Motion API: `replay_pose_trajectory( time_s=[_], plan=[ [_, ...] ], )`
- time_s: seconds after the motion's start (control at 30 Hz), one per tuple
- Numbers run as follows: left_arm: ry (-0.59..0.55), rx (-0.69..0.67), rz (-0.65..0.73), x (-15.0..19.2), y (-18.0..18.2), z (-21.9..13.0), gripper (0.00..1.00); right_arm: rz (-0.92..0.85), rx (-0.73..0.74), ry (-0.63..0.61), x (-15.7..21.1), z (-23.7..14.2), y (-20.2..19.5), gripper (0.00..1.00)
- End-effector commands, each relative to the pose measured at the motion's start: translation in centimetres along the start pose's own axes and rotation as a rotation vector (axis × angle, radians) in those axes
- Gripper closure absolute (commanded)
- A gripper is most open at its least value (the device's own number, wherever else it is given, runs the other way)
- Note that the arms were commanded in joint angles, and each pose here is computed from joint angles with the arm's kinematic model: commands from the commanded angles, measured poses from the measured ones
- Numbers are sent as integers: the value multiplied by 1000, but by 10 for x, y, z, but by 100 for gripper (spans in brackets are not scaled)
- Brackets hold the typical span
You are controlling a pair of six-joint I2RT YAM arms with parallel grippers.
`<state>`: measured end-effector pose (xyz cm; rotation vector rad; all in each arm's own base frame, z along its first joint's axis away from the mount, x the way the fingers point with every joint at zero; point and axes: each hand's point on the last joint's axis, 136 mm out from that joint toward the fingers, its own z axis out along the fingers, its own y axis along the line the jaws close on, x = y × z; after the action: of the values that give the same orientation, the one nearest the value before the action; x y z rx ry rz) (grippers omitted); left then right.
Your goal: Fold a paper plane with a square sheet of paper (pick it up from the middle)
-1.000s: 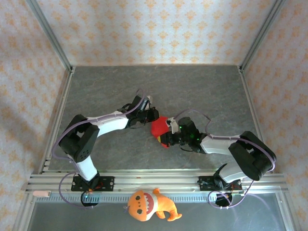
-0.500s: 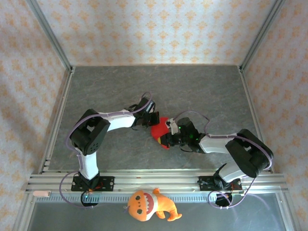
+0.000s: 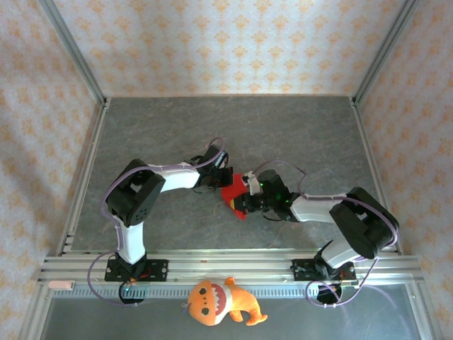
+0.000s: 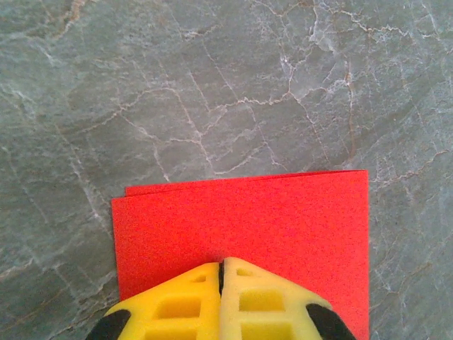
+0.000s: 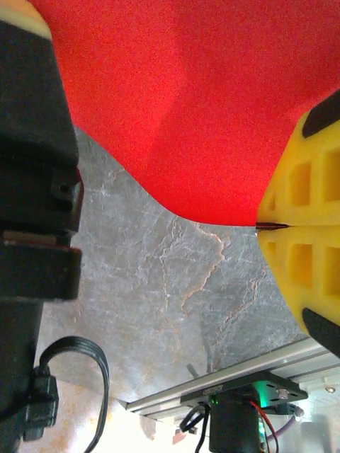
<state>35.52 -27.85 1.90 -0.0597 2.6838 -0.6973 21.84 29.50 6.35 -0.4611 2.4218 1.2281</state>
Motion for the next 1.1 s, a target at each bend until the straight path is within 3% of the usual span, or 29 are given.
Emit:
replay_pose_trajectory(
  time_s=[0.0,1.07],
  plan=[
    [96,-128,-1,35,38,17,100,2,44,-19,-10,0,-7,100],
    [73,-112,-6,30,33,10,100,27,212,-19,-23,0,-45,100]
  ],
)
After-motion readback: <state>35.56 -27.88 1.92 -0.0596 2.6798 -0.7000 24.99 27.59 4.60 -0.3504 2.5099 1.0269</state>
